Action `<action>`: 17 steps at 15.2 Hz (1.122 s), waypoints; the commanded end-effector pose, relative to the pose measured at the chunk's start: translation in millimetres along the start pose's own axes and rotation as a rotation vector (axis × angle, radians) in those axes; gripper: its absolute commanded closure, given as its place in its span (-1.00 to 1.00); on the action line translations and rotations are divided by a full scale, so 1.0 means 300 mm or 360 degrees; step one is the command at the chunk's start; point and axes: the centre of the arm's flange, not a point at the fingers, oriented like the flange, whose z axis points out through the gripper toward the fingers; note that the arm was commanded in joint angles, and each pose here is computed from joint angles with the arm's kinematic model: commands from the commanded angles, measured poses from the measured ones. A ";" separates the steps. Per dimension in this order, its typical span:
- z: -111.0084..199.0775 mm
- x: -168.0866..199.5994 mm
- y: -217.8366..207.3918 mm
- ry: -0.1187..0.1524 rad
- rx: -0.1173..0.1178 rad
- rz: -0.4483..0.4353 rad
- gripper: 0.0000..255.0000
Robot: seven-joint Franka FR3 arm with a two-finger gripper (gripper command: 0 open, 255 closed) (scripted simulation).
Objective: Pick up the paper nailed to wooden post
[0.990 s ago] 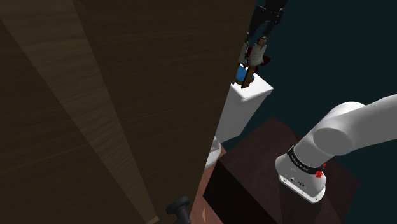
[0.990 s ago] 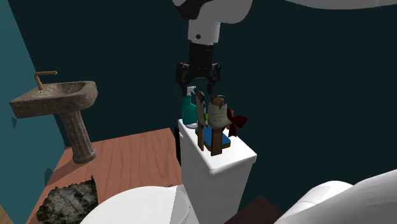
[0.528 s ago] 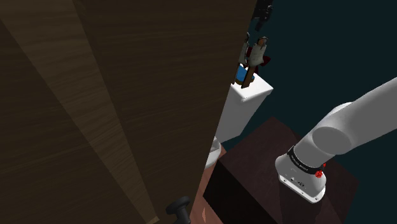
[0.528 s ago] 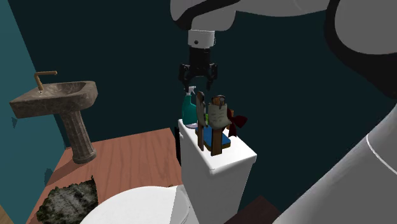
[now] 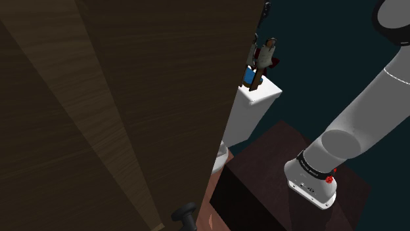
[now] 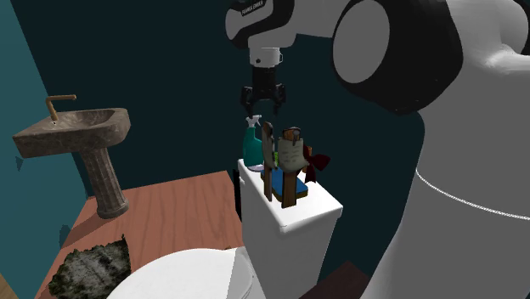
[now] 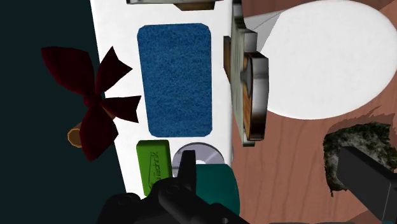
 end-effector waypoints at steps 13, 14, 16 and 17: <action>0.134 0.009 0.007 -0.0001 -0.0005 0.0004 1.00; 0.134 0.009 0.007 -0.0001 -0.0005 0.0004 1.00; 0.134 0.009 0.007 -0.0001 -0.0005 0.0003 1.00; 0.134 0.009 0.007 -0.0001 -0.0005 0.0003 1.00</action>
